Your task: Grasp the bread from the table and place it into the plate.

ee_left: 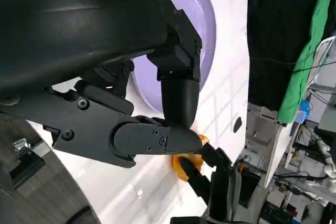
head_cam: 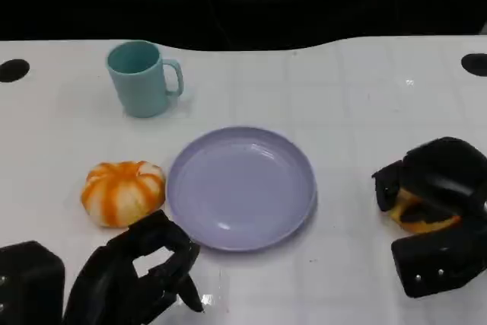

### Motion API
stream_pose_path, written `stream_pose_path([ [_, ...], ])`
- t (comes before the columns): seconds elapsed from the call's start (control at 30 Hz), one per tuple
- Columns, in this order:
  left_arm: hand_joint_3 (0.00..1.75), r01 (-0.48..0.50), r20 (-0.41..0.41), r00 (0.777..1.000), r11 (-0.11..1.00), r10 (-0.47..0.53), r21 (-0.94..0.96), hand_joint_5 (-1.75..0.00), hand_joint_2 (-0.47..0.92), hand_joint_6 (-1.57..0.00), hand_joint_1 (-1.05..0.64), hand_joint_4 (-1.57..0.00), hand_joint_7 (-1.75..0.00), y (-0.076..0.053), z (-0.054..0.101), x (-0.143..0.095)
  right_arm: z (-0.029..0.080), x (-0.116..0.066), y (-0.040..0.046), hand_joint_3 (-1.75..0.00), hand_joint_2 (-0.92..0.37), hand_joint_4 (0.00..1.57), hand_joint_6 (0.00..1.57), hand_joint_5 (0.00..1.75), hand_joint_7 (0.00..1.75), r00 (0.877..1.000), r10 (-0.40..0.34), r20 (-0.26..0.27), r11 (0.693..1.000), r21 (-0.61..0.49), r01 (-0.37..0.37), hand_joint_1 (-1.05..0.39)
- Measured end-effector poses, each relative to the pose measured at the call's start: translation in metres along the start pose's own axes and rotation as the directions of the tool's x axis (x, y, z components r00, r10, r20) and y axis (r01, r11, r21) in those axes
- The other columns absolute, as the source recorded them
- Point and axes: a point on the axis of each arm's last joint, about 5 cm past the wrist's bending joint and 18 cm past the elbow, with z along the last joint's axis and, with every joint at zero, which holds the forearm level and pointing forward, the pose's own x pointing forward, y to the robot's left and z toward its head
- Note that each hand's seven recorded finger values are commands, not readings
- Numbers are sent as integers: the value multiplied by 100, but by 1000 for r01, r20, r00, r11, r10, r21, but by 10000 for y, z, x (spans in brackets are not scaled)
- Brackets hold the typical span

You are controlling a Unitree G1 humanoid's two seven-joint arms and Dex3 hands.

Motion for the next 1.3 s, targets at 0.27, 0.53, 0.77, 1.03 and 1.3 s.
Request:
stream_pose_path([
  [0.27, 35, 6, 5, 1000, 1000, -6, 4, -175, 92, -57, -58, -76, -171, -12, 8, 0, -22, 2, 23, -14, -84, 88, 70, 175, 169, 989, -144, 34, 989, 34, 143, -8],
  [0.53, 35, 8, 5, 1000, 1000, -8, 3, -175, 92, -57, -57, -75, -170, -16, 8, 1, 4, 15, 19, -124, -25, 95, 75, 175, 171, 958, -281, 59, 955, 117, 273, -3],
  [0.77, 35, 7, 7, 1000, 1000, -7, 5, -175, 92, -56, -56, -75, -170, -14, 6, 2, 79, 70, -65, -139, -21, 100, 88, 175, 155, 930, -358, 85, 922, 189, 338, -1],
  [1.03, 34, 6, 6, 1000, 1000, -6, -2, -175, 92, -56, -55, -74, -171, -18, -1, 8, 239, 162, -189, -139, -22, 102, 85, 175, 163, 884, -445, 146, 877, 270, 397, -5],
  [1.3, 35, 1, -7, 1000, 1000, -1, -3, -175, 92, -56, -55, -74, -169, -7, -31, 16, 454, 310, -269, -132, -21, 102, 76, 175, 174, 842, -497, 207, 847, 327, 419, -13],
])
